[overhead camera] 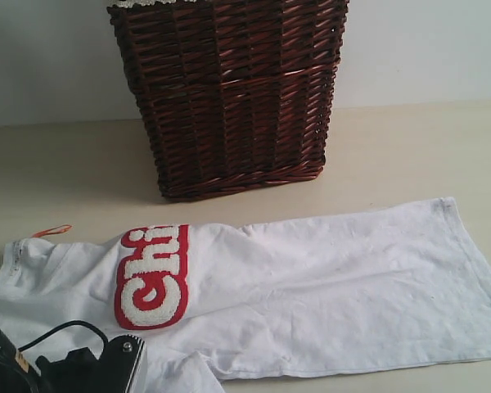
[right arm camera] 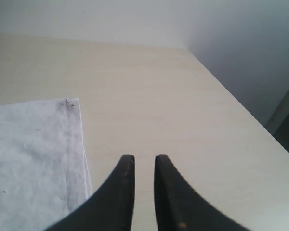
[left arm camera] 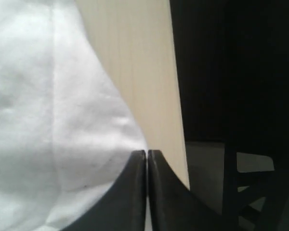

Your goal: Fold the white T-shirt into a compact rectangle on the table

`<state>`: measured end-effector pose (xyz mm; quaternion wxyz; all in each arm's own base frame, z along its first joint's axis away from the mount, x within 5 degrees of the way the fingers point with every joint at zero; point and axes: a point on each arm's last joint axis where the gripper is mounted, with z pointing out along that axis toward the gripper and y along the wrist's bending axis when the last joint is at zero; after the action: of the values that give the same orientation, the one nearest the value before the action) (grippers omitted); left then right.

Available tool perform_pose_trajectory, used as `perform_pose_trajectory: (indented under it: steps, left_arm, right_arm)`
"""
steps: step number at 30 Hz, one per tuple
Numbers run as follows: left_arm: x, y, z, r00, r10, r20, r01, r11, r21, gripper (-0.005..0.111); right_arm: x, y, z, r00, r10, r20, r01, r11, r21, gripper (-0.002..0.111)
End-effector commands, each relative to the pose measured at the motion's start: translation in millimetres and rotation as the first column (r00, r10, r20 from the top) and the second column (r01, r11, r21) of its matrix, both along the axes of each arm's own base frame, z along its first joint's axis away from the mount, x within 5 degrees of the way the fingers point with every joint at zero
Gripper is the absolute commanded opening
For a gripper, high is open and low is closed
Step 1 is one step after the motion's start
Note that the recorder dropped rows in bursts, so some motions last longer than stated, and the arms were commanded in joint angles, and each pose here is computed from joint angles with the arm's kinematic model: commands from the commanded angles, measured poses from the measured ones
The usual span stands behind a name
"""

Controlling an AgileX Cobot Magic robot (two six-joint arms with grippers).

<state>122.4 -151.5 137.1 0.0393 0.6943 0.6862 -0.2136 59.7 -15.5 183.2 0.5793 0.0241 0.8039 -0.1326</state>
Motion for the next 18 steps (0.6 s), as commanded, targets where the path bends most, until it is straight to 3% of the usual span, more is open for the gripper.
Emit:
perform_pose_trajectory:
  steps: [1,6,10,18]
  left_arm:
    - [9,-7,19,0.998,0.015,0.061,-0.012,0.999,-0.052,0.0]
    - [43,-6,55,0.973,0.152,0.172,-0.125,0.979,-0.158,0.0]
    - [74,10,71,0.934,0.285,0.217,-0.243,0.949,-0.201,0.0]
    - [120,55,47,0.831,0.506,0.231,-0.476,0.862,-0.176,0.0]
  right_arm:
    - [0,0,-1,1.0,-0.003,0.009,0.003,1.0,0.003,0.017]
    - [0,0,-1,1.0,-0.003,0.009,0.003,1.0,0.003,0.017]
    - [0,0,-1,1.0,-0.003,0.009,0.003,1.0,0.003,0.017]
    - [0,0,-1,1.0,-0.003,0.009,0.003,1.0,0.003,0.017]
